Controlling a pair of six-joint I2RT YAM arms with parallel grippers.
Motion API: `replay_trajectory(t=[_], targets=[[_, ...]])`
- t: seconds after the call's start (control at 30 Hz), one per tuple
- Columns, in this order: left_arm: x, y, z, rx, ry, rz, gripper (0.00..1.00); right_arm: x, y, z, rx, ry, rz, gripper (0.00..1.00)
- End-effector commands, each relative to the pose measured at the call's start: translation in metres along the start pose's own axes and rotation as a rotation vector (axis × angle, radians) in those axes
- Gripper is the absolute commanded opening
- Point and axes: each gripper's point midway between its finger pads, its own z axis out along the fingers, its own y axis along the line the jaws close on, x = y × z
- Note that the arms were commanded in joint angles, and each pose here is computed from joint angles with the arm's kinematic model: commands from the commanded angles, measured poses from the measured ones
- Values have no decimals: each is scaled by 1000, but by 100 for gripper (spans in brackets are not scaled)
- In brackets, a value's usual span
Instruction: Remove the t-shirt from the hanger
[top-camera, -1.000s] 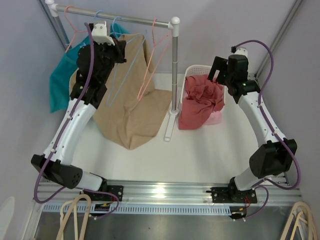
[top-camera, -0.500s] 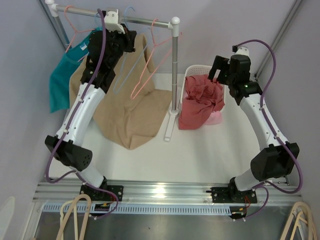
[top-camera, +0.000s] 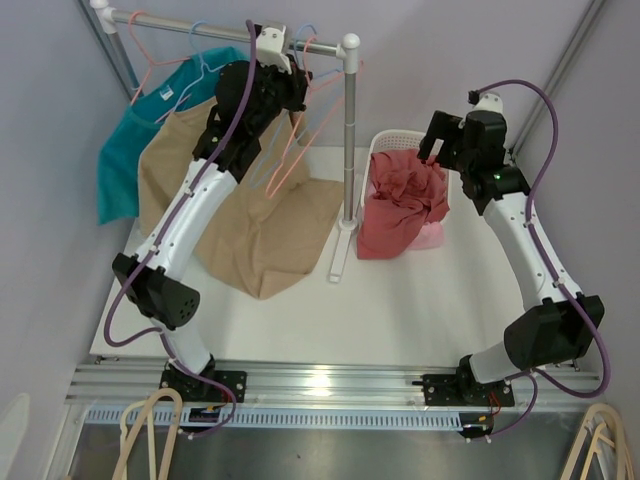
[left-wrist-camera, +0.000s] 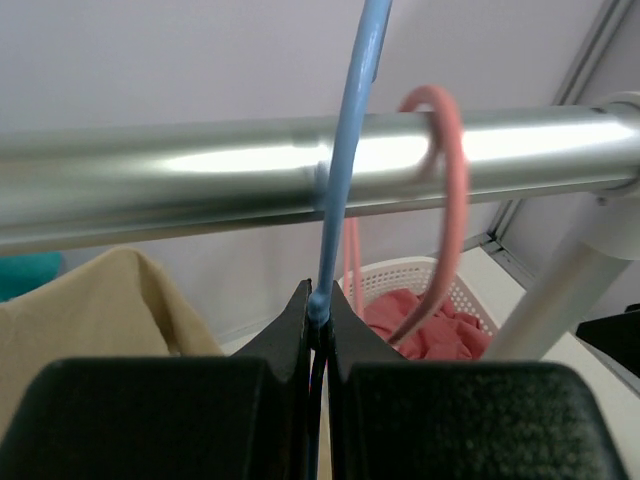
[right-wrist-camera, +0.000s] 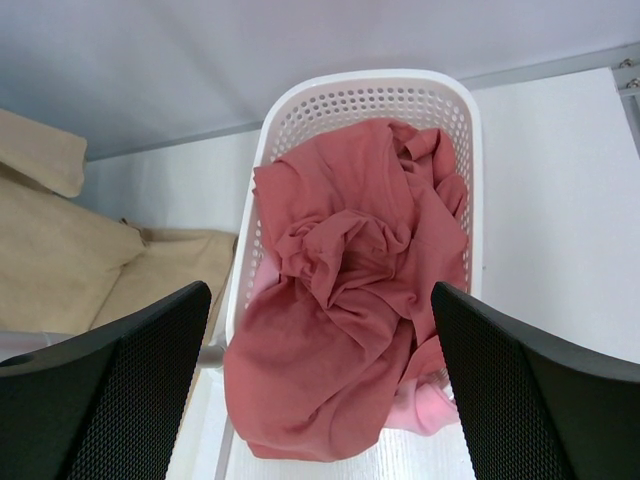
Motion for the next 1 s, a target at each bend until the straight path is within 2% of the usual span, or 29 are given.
replay_trajectory(t=[0.0,0.47,0.63,0.87,0.97], targets=[[-29,-17,-5,33,-71,31,1,-9,4,-4,-25,-40,5,96],[-13,-47,1,102,-33,5,1,1,1,-2,-26,-18,12,96],[-17,-16,2,-87,-54,-17,1,4,2,-3,-36,-12,12,96],[-33,-16,0,-91,-92,-28,1,4,1,-5,-37,-10,12,96],[-28,-22,1,-60,-71,-21,2,3,1,-6,-39,-12,13,96]])
